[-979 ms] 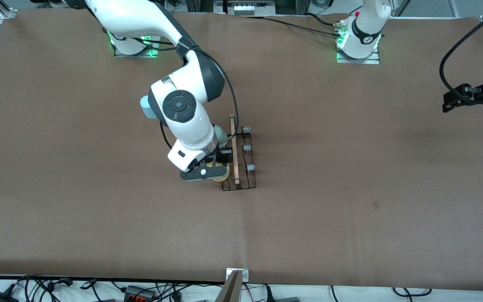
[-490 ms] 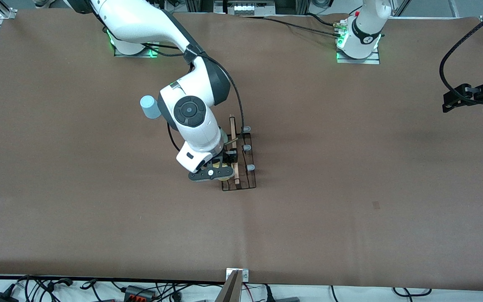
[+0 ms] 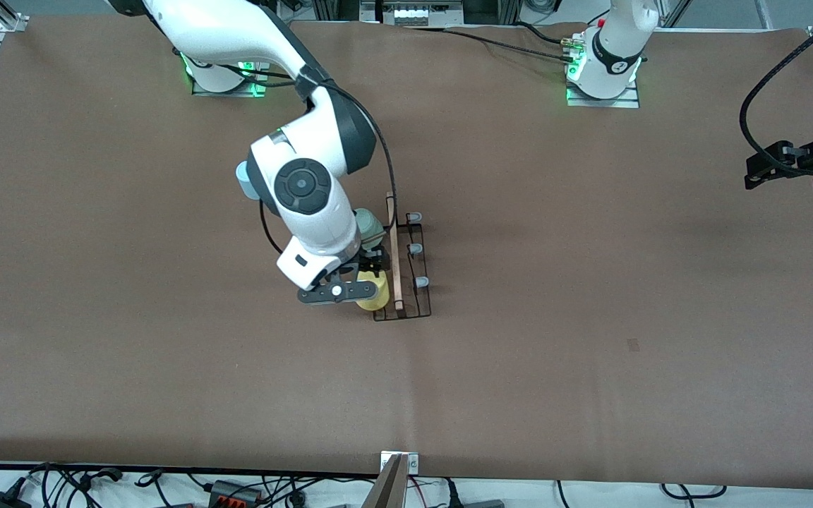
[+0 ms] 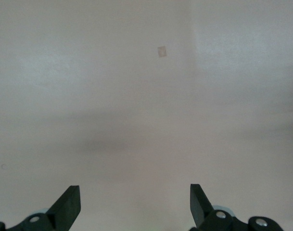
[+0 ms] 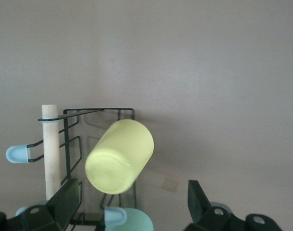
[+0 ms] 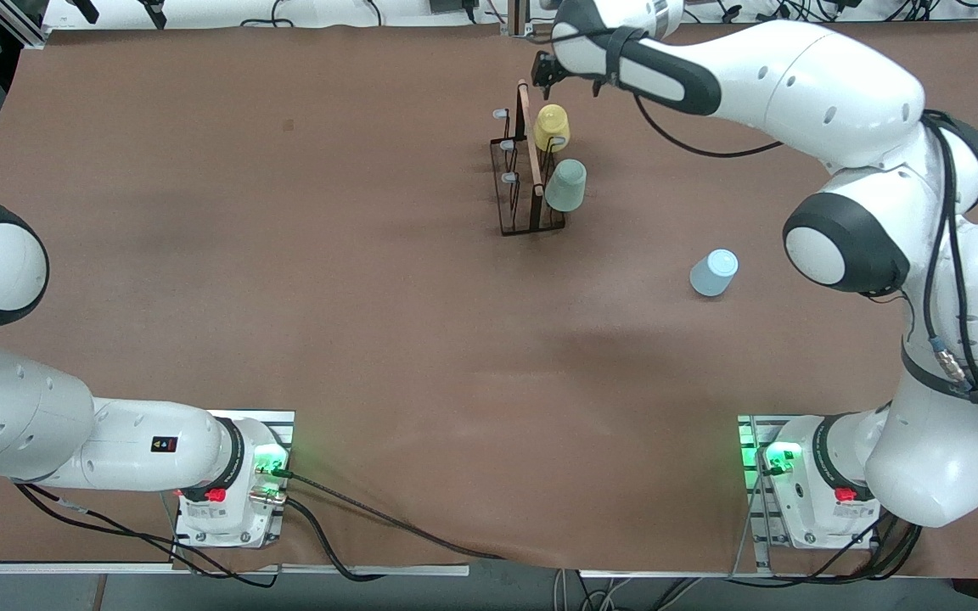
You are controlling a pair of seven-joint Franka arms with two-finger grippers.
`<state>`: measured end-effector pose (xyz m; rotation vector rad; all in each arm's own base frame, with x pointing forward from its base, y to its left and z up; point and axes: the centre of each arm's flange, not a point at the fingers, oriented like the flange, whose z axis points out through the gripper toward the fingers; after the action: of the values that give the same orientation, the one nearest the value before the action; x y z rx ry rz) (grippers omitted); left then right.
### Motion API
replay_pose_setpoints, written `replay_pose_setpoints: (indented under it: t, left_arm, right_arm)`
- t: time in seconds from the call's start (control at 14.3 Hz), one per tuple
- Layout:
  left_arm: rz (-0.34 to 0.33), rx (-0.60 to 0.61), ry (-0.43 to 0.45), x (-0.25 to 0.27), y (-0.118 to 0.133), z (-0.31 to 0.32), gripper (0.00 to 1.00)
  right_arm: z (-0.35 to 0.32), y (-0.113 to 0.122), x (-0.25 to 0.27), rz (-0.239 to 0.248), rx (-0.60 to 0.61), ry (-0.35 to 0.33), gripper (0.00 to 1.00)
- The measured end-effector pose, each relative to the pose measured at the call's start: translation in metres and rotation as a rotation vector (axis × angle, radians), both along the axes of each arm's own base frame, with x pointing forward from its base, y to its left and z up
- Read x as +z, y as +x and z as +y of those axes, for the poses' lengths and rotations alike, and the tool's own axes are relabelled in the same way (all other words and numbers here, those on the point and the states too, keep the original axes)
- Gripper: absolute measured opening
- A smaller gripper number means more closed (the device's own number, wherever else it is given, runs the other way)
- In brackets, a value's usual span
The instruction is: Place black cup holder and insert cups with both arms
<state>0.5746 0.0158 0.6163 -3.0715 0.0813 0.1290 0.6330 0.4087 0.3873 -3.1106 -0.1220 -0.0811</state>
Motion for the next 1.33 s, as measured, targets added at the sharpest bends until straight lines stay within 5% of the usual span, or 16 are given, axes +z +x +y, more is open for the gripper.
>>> replay_pose_setpoints:
  t: [0.42, 0.91, 1.33]
  left_arm:
    - [0.000, 0.000, 0.000, 0.000, 0.000, 0.000, 1.00]
    - [0.000, 0.000, 0.000, 0.000, 0.000, 0.000, 1.00]
    - [0.000, 0.000, 0.000, 0.000, 0.000, 0.000, 1.00]
  right_arm:
    - [-0.106, 0.028, 0.074, 0.024, -0.142, -0.023, 1.00]
    - [-0.238, 0.060, 0.116, -0.016, -0.183, -0.012, 1.00]
    - [-0.407, 0.034, 0.170, -0.023, -0.180, -0.004, 1.00]
